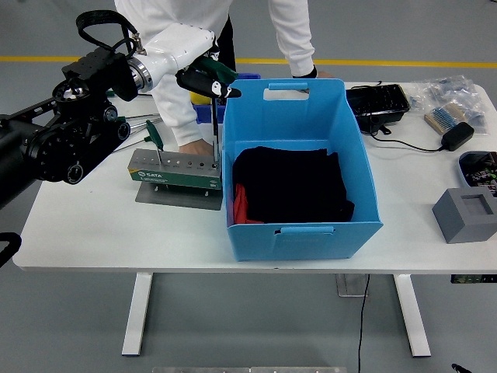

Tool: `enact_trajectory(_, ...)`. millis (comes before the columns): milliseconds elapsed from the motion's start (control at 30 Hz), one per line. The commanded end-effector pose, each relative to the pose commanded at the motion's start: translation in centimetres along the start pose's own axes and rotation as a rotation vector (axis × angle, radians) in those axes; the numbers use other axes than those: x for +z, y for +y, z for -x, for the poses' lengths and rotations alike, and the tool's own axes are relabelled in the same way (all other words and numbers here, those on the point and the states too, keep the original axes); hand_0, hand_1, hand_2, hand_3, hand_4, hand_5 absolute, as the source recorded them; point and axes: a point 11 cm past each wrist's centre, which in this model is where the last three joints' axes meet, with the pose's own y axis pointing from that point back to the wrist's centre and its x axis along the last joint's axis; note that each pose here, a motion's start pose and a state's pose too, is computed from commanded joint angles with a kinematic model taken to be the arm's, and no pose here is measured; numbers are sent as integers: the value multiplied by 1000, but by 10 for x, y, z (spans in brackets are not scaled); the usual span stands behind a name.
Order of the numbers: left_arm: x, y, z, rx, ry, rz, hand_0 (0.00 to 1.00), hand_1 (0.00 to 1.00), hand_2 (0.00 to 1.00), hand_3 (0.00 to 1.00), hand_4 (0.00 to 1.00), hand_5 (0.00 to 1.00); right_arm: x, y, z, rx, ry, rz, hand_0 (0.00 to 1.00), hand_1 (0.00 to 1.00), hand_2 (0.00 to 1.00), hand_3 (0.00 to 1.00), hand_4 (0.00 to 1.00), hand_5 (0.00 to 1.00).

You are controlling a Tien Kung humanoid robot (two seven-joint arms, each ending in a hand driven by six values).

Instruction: Lift tool from toolbox,place it in box,lift tool from toolbox,place it in box

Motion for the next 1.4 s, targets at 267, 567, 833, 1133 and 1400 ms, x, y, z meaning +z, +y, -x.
enact_trajectory(267, 9, -3, -23, 19, -21, 27, 98, 2, 2, 7, 952, 710, 5, 0, 1, -1, 1, 9, 655, 670, 735, 579, 835, 691)
enact_trajectory(567, 15, -5, -47, 48, -16, 38, 98, 2, 2, 7, 941, 703, 11, -1, 1, -1, 5, 21, 654, 670, 734, 579, 835, 690)
enact_trajectory(833, 17, -8, -73, 100, 3, 37, 98, 2, 2, 7, 940, 701, 11, -1, 2, 0, 13, 23, 653, 669, 734, 579, 834, 691)
enact_trajectory(1133, 38, -16, -91, 140, 23, 77, 98, 2, 2, 9, 938, 701, 11, -1, 1, 2, 15, 24, 652, 670, 734, 578, 834, 692)
enact_trajectory(1400, 71, -32, -55, 55, 37, 128, 97, 2, 2, 8, 931, 713, 3, 0, 0, 4, 21, 11, 654, 669, 733, 577, 834, 692)
